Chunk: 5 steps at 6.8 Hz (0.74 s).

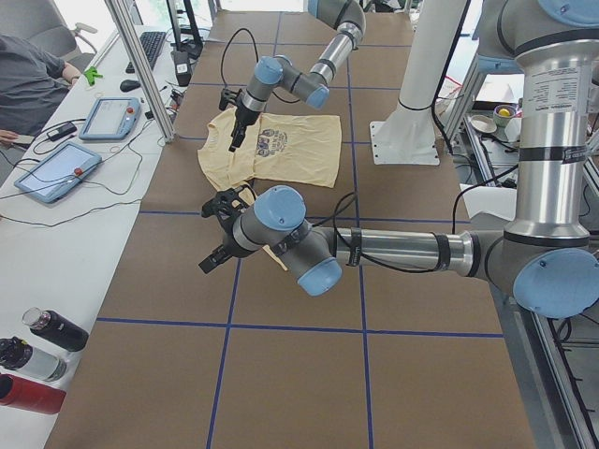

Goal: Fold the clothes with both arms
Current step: 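Release the sleeve and raise the right gripper away from the shirt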

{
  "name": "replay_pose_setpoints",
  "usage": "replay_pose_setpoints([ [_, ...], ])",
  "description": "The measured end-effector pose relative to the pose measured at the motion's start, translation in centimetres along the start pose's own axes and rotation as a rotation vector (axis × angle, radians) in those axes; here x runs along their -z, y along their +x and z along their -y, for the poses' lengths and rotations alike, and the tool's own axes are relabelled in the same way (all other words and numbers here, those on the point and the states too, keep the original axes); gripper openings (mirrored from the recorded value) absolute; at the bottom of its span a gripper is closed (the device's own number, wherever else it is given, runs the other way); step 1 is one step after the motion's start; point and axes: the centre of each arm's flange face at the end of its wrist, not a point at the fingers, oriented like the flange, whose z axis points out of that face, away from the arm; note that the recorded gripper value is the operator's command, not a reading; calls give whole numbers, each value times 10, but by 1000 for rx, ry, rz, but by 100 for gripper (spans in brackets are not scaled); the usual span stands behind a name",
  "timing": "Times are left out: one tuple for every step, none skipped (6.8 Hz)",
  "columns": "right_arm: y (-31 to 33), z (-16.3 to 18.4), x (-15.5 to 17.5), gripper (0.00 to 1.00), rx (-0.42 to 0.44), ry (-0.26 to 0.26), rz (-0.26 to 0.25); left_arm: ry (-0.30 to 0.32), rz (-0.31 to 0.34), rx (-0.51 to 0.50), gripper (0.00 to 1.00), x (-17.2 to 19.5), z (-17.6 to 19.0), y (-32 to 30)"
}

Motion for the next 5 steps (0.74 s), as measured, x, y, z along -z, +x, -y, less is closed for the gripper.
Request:
replay_pose_setpoints([
  [24, 23, 26, 99, -25, -75, -29, -7, 0, 45, 100, -4, -3, -3],
  [62, 39, 44, 99, -42, -133, -51, -15, 0, 88, 100, -8, -7, -5],
  [115, 49, 49, 99, -37, -166, -60, -23, -1, 121, 100, -12, -13, -7],
  [191, 59, 50, 99, -15, -190, -55, -23, -11, 159, 100, -21, -18, -3],
  [282, 64, 59, 99, 25, -208, -38, -14, -16, 201, 100, -32, -23, 10],
])
